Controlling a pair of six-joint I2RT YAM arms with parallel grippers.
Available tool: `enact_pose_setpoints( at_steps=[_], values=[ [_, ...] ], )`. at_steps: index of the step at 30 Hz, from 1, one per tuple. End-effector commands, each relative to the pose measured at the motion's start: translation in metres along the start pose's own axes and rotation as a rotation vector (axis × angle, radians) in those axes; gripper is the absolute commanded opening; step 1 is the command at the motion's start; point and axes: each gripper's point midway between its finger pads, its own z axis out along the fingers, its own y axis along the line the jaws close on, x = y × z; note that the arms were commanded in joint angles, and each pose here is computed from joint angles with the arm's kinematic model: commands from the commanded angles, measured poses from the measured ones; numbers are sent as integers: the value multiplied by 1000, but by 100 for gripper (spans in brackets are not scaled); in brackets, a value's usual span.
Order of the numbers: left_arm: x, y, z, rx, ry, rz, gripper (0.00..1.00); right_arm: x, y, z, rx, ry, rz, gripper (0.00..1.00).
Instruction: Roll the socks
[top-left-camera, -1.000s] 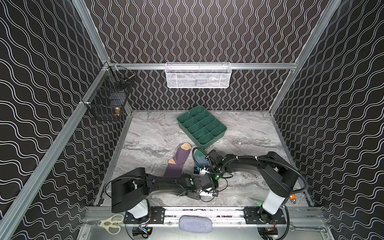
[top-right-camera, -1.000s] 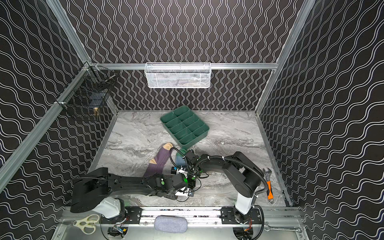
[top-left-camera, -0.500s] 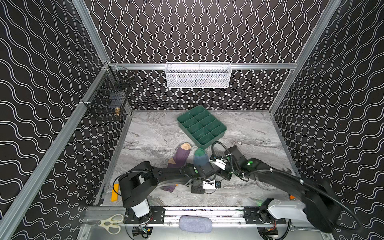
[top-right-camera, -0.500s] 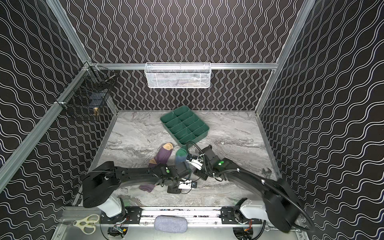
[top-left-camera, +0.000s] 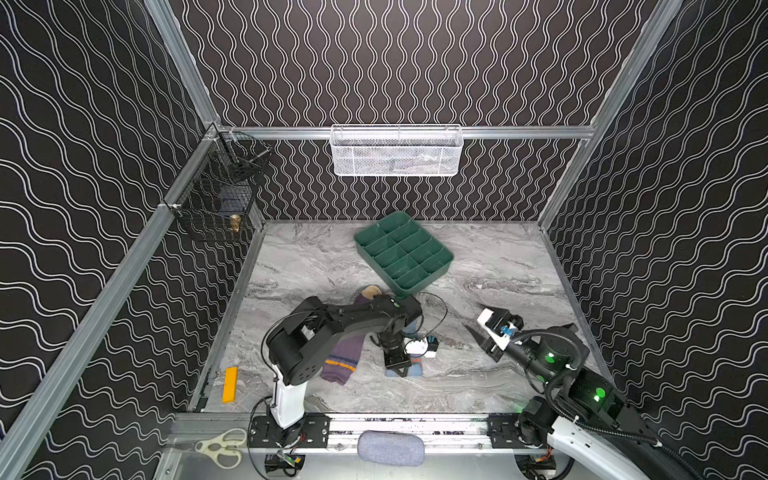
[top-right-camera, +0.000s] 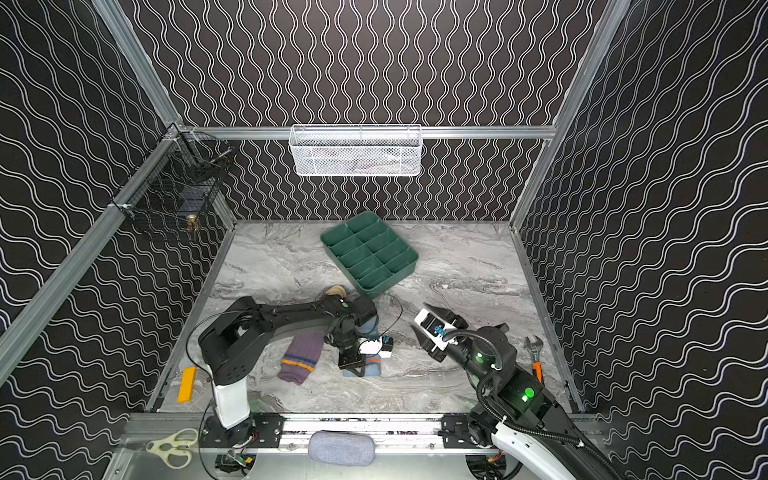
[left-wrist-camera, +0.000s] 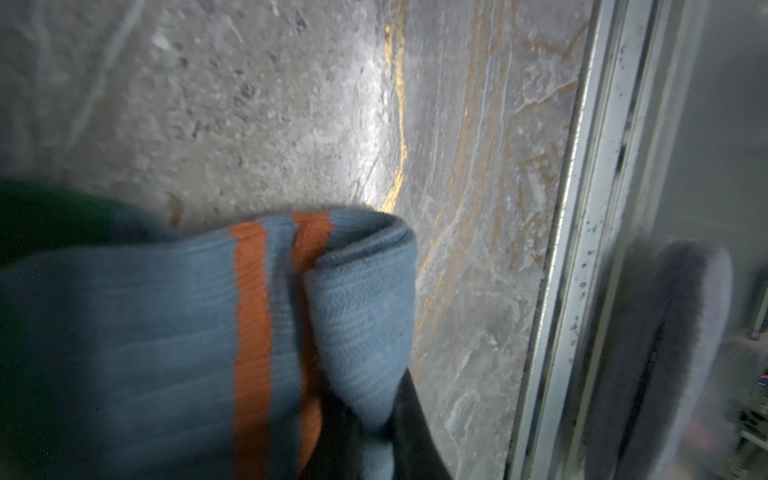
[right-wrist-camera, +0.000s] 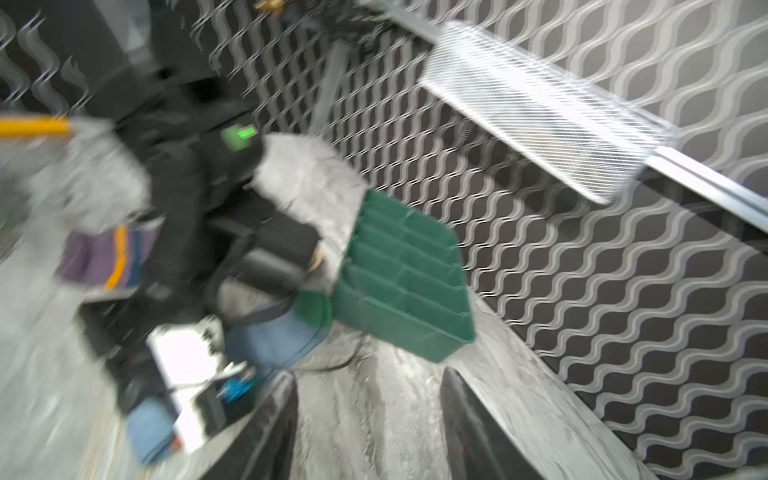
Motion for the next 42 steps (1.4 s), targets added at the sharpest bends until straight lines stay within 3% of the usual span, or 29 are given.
enact_pose_setpoints(
  at_steps=[1, 3, 6, 14, 24, 30, 33, 35, 39, 42],
  values=[
    [33, 27, 16, -69, 166, -69, 0, 56, 48, 8, -223, 215, -125, 55],
    [31, 37, 17, -81, 170, -88, 0, 83, 70, 17, -284, 348, -183, 54],
    [30, 48, 19, -91, 175, -116, 0, 99, 104, 28, -324, 435, -348, 54],
    [25, 59, 23, -90, 158, -121, 0, 93, 171, 70, -399, 348, -453, 54],
    [27, 66, 29, -70, 158, -130, 0, 115, 206, 101, -458, 320, -527, 52],
    [21, 69, 30, -66, 148, -128, 0, 137, 223, 102, -526, 377, -506, 42],
    [19, 70, 29, -73, 137, -127, 1, 148, 229, 98, -560, 426, -486, 25],
    [19, 72, 28, -91, 130, -126, 15, 151, 234, 93, -602, 457, -468, 14],
    [15, 76, 21, -138, 98, -116, 31, 156, 237, 78, -668, 513, -437, 0],
    [6, 83, 5, -231, 42, -109, 44, 157, 237, 65, -701, 555, -394, 0]
  ],
)
